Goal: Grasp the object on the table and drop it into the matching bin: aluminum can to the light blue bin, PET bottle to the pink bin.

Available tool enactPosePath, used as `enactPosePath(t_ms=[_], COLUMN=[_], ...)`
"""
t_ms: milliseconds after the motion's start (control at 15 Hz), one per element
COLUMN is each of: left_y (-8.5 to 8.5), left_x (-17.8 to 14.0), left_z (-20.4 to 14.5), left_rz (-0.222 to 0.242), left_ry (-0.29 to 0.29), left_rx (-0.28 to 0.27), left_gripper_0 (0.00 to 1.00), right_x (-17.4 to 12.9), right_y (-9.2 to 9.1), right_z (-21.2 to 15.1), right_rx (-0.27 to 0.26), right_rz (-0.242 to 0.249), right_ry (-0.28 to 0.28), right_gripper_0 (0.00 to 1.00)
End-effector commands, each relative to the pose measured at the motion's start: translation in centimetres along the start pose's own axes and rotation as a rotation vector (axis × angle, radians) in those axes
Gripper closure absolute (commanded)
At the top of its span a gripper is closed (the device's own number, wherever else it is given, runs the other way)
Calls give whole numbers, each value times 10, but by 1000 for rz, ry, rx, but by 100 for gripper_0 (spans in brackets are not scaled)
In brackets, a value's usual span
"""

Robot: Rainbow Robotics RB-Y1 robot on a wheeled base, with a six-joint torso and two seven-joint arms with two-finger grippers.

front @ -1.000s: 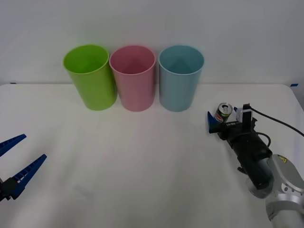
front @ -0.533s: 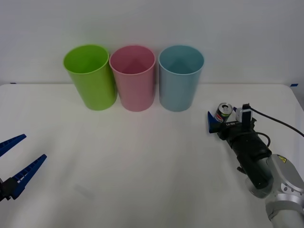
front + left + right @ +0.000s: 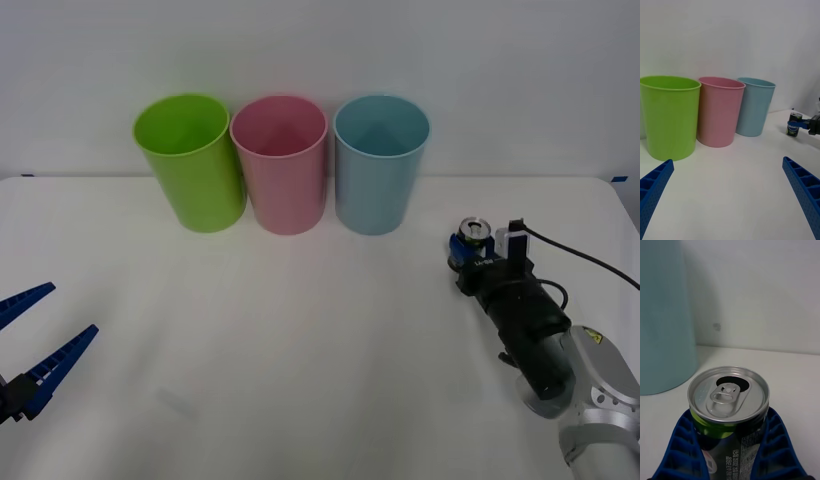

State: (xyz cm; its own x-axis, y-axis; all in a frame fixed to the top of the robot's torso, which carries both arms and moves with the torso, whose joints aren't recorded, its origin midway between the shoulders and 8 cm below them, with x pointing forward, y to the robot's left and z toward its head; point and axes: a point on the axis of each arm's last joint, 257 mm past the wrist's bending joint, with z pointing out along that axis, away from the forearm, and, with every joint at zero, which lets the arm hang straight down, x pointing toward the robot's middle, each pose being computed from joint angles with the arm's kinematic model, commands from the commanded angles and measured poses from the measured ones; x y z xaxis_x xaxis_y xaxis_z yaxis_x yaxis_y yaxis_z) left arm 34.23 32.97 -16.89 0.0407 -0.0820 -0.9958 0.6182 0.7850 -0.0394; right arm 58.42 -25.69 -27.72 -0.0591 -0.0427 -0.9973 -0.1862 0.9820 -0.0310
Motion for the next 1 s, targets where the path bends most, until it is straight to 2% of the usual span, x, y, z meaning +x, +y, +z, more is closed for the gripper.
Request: enactPosePath(t_ms=[67,400,667,1000], left_y=[0,0,0,0], left_x=[0,0,0,0], left_z=[0,0,0,0], left_rz=[0,0,0,0], left_ry=[0,0,0,0], left_rx=[0,0,0,0], left_gripper_0=[0,0,0,0], right_x=[-1,-5,-21,-61], right_y=[5,12,18,48], right_z=[0,-11,-35,-64], right_rx=[-17,-76,-98,-184], right_rz=[2,6,-28,62], right_ry=[-4,-34,-72,-122], right_gripper_0=[100,100,100,100])
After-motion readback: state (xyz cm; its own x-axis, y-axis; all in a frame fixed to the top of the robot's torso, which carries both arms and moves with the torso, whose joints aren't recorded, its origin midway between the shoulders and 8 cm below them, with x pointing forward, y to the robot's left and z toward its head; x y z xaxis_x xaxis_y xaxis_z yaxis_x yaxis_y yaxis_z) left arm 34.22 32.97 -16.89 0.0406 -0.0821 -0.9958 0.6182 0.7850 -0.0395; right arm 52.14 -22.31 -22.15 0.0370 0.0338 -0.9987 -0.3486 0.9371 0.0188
